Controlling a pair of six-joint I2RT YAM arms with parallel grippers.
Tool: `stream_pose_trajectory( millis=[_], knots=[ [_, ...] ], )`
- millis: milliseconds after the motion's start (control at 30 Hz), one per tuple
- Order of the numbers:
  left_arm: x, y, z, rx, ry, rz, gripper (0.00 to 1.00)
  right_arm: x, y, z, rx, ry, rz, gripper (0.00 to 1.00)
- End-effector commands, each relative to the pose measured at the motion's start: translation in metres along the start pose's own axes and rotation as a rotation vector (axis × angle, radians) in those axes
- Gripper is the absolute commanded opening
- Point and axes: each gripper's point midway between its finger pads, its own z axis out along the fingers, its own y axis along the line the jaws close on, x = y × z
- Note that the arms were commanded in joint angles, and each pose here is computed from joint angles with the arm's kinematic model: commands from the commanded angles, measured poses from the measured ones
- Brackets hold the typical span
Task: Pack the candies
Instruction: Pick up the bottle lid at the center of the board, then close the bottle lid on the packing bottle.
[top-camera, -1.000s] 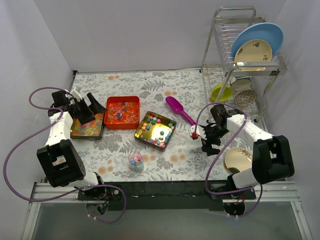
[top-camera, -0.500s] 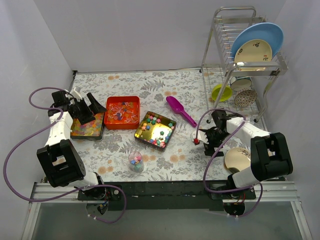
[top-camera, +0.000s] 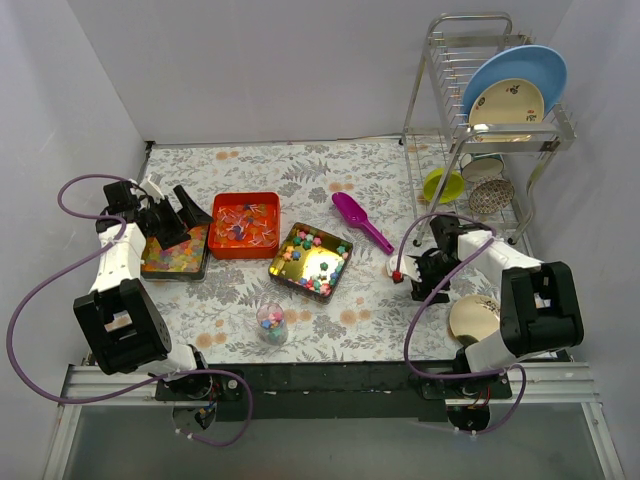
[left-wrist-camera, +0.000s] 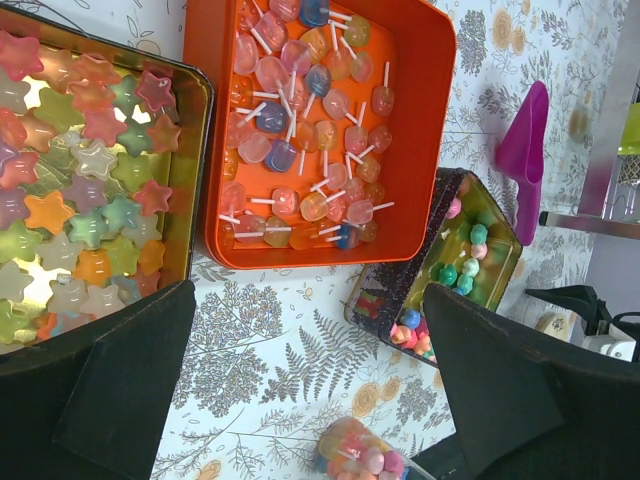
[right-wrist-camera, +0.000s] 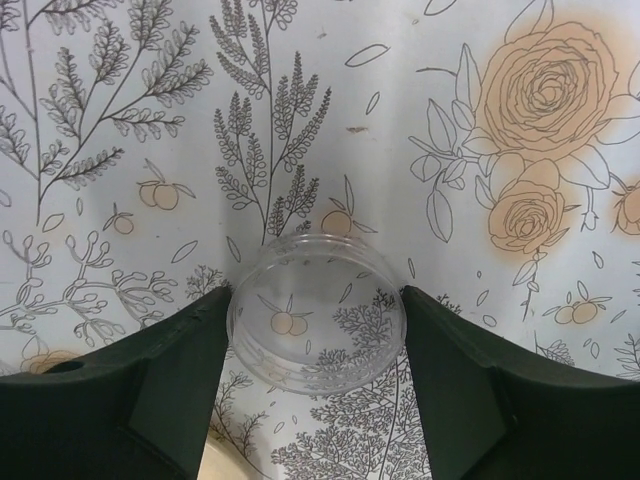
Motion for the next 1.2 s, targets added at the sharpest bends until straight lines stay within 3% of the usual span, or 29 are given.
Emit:
stream_pose_trajectory(
  millis=[0,200,333,467,600,700,900,1167],
  knots=[
    [-0.013,-0.012,-0.007,0.032,-0.042,0.057,0.98,-0.027,-0.010,-0.026,0.037,-0.062,-0.025,0.74],
    [-0.010,-0.011,0.000,0.036,-0.050,0.135,0.98,-0.133,-0.028,-0.079,0.082,-0.207,-0.129,0.73],
    [-0.023,-0.011,-0.005,0.011,-0.148,0.184,0.98,-0.219,-0.017,-0.091,0.062,-0.269,-0.237,0.75],
    [-0.022,-0.022,-0.021,0.038,-0.191,0.395,0.98,-0.270,-0.006,-0.090,0.007,-0.263,-0.270,0.75],
    [-0.018,-0.019,-0.024,0.013,-0.195,0.382,0.98,-0.327,0.017,-0.076,-0.108,-0.269,-0.301,0.75],
    [-0.022,-0.011,-0.023,-0.033,-0.192,0.279,0.98,-0.353,0.042,-0.060,-0.191,-0.249,-0.360,0.74],
    [-0.027,-0.020,-0.030,-0.018,-0.264,0.232,0.98,-0.385,0.075,-0.033,-0.265,-0.224,-0.434,0.74],
    [-0.035,-0.026,-0.043,-0.040,-0.314,0.258,0.98,-0.392,0.067,-0.001,-0.232,-0.156,-0.447,0.73]
  ],
)
